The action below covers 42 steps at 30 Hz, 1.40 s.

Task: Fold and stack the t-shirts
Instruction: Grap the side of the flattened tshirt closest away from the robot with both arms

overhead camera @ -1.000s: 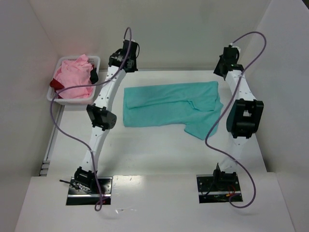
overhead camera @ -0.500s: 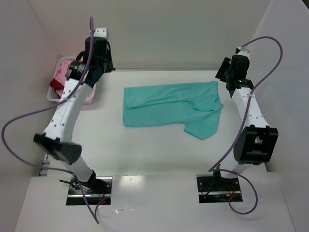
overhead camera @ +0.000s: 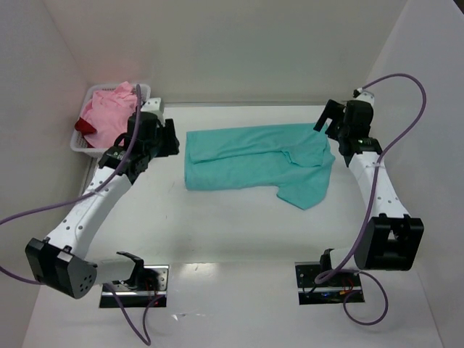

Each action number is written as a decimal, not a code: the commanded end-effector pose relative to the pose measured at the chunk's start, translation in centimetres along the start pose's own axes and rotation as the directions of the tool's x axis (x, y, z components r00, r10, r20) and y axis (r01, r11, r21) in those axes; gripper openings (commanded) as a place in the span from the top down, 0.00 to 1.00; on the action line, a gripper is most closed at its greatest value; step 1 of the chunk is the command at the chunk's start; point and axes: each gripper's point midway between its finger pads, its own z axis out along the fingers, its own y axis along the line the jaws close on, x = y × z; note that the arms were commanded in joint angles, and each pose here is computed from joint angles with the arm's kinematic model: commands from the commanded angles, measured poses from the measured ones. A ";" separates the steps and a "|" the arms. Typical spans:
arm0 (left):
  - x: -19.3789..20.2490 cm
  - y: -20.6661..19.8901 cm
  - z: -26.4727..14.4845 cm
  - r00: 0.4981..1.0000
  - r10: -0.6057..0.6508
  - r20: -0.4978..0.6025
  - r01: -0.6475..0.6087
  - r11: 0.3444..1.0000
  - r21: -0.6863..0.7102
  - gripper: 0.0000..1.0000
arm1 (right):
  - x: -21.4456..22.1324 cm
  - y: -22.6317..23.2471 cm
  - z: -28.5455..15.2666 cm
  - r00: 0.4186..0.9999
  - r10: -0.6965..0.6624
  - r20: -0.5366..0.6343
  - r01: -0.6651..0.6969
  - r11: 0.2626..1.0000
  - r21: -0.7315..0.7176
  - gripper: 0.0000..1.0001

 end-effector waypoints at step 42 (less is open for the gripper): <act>11.7 -0.1 9.5 0.891 -0.419 -0.172 0.423 0.906 -0.016 0.14 | 22.5 -7.0 -3.0 0.756 0.201 -0.623 0.011 0.948 0.318 0.00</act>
